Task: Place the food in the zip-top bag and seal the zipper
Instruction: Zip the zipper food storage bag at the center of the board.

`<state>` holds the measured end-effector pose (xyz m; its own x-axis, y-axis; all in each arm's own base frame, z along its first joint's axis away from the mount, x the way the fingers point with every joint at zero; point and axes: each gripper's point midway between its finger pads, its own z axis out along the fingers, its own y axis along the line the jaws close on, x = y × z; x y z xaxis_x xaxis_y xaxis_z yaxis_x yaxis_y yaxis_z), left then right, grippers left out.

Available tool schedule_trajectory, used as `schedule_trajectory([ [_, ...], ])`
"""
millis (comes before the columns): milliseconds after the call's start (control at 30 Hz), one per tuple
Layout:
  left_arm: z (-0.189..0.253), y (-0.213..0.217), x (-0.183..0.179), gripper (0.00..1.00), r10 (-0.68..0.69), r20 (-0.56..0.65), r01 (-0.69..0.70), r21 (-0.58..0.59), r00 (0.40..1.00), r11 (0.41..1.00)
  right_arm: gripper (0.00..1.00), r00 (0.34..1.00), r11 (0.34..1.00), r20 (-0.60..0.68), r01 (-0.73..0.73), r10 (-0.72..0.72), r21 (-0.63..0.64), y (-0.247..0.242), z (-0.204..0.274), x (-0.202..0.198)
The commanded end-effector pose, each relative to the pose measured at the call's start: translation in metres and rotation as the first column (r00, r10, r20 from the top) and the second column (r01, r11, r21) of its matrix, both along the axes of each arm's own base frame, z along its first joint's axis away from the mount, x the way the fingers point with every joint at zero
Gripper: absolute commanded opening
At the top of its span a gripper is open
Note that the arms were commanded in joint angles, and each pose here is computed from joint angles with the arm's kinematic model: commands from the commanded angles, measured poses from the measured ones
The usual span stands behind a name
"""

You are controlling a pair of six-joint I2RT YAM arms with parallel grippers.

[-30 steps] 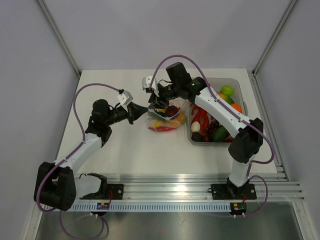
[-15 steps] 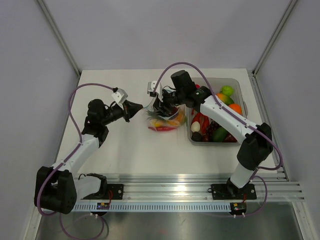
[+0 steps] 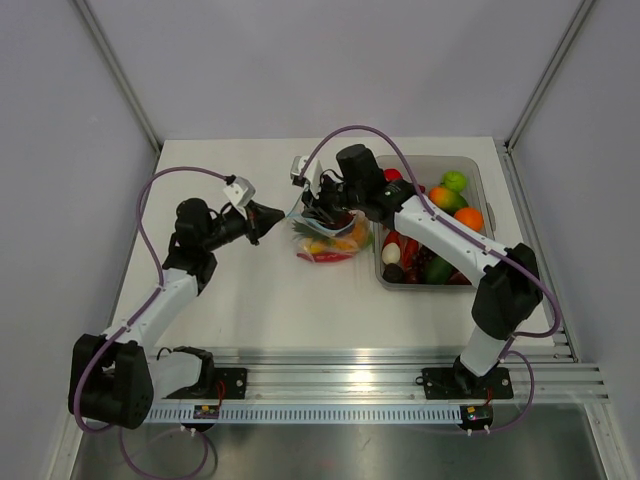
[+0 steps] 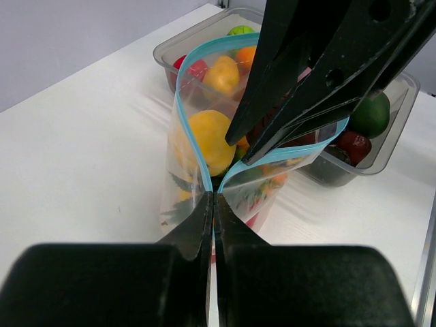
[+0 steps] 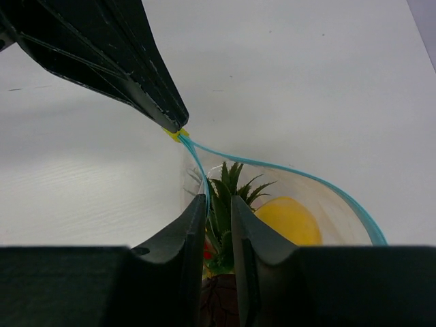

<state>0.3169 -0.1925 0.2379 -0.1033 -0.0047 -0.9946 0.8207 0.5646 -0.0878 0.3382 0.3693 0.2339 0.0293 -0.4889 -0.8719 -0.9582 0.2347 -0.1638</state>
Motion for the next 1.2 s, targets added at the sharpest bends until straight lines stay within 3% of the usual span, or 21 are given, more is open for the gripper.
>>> schedule_trajectory([
  [0,0.029,0.007,0.006,0.02,0.044,0.086,-0.043,-0.023,0.995,0.999,0.27,0.999,1.0,0.032,0.017,-0.018,0.02,0.008,0.006,0.004],
  [67,0.031,0.01,0.008,0.11,0.061,0.085,-0.06,-0.022,0.994,0.998,0.27,1.0,1.0,0.022,0.003,-0.004,0.005,0.008,0.002,0.001],
  [100,0.03,0.013,0.009,0.35,0.075,0.076,-0.073,-0.018,0.994,0.997,0.26,1.0,1.0,0.017,0.002,-0.002,0.002,0.008,0.0,0.0],
  [167,0.03,0.018,0.009,0.48,0.094,0.062,-0.092,-0.026,0.994,0.995,0.23,1.0,1.0,0.017,0.004,-0.004,-0.002,0.008,-0.002,0.0],
  [200,0.027,0.021,0.009,0.6,0.101,0.041,-0.1,-0.027,0.994,0.995,0.19,1.0,1.0,0.015,0.004,-0.004,-0.003,0.007,-0.003,0.0],
  [333,0.016,0.029,0.008,0.75,0.149,0.002,-0.149,-0.037,0.989,0.988,0.08,1.0,1.0,0.011,-0.005,0.005,0.002,0.009,-0.005,-0.001],
  [400,0.007,0.03,0.001,0.75,0.157,0.042,-0.155,-0.063,0.987,0.986,0.0,1.0,1.0,0.005,-0.008,0.008,0.005,0.009,-0.004,-0.002],
  [433,0.003,0.031,-0.003,0.75,0.164,0.049,-0.159,-0.085,0.985,0.984,0.0,1.0,1.0,0.001,-0.01,0.01,0.005,0.009,-0.004,-0.003],
  [467,0.019,0.031,-0.006,0.75,0.166,0.141,-0.15,-0.122,0.976,0.981,0.0,1.0,1.0,-0.001,-0.01,0.01,0.004,0.008,-0.005,-0.004],
  [567,0.005,0.031,-0.016,0.76,0.148,0.191,-0.128,-0.115,0.97,0.985,0.0,1.0,1.0,0.015,-0.013,0.013,0.027,0.007,0.001,-0.007],
  [700,-0.007,0.029,-0.006,0.75,0.146,0.153,-0.136,-0.076,0.977,0.988,0.0,0.998,0.994,0.06,-0.02,0.014,0.109,0.008,0.026,-0.012],
  [1167,-0.01,0.0,0.011,0.49,0.055,0.169,-0.042,-0.081,0.984,0.996,0.0,0.998,0.99,0.057,-0.033,0.025,0.139,0.002,0.041,-0.019],
])
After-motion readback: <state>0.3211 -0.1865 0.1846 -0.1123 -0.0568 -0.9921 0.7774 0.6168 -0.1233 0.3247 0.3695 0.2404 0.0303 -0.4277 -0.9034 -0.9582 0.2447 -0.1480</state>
